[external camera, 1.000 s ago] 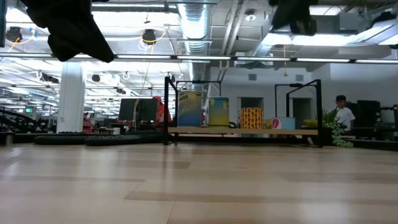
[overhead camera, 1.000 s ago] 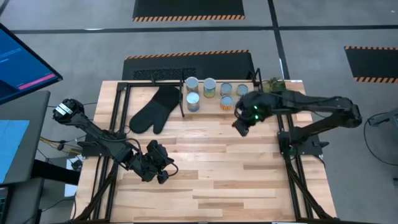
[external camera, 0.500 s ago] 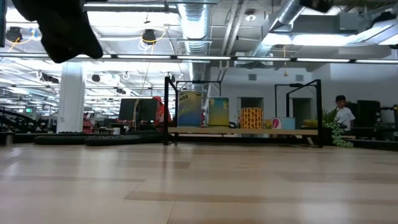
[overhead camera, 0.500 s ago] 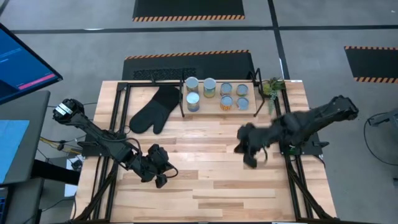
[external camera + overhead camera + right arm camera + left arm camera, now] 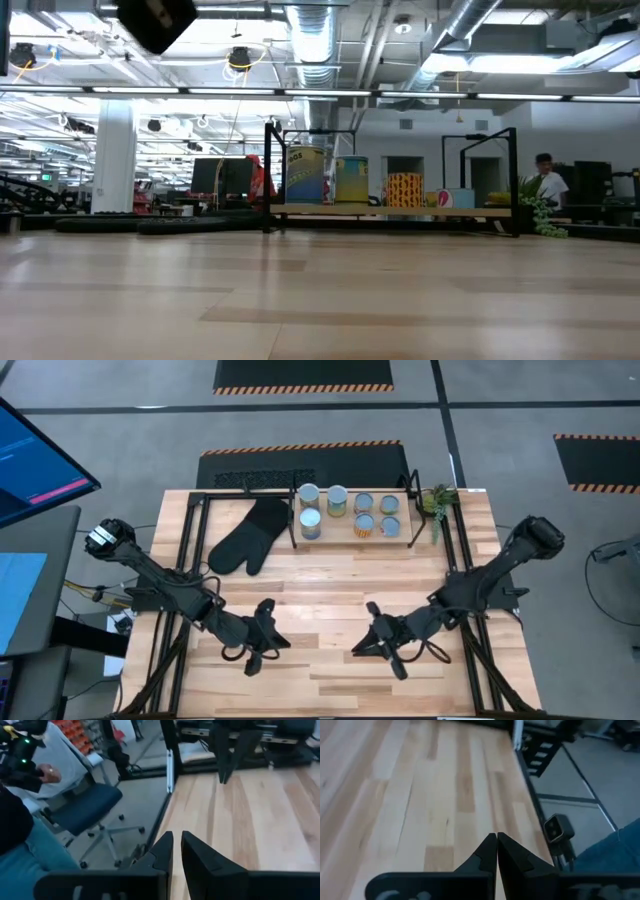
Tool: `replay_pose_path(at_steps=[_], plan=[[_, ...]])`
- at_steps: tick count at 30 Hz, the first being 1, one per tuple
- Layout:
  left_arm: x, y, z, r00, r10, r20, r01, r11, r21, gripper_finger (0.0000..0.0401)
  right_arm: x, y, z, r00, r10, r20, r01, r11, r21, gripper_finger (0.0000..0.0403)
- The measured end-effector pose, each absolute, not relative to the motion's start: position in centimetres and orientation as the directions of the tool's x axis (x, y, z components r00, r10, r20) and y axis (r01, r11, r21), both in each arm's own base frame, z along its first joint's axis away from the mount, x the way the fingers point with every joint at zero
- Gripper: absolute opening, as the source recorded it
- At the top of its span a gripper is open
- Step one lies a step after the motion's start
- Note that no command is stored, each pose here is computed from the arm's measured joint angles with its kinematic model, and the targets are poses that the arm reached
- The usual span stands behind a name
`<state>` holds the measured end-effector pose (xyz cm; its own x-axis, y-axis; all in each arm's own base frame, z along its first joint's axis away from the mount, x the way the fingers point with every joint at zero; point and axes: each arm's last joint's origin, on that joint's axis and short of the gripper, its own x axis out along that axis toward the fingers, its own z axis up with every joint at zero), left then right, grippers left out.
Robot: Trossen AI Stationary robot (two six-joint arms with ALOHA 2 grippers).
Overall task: Pick and place cans onto a shelf
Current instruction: Return to Home Position
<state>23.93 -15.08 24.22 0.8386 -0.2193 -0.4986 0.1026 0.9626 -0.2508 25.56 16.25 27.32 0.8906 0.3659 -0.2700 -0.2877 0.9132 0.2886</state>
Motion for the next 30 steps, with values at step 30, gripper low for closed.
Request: replay_pose_path(at_steps=[30], plan=[[18.8, -6.1, 21.7, 0.905, -0.326, -0.273, 0.254, 0.929, -0.268, 0.0000, 18.6, 10.0, 17.5, 0.954, 0.298, 0.044, -0.298, 0.912, 0.282, 0.0064]])
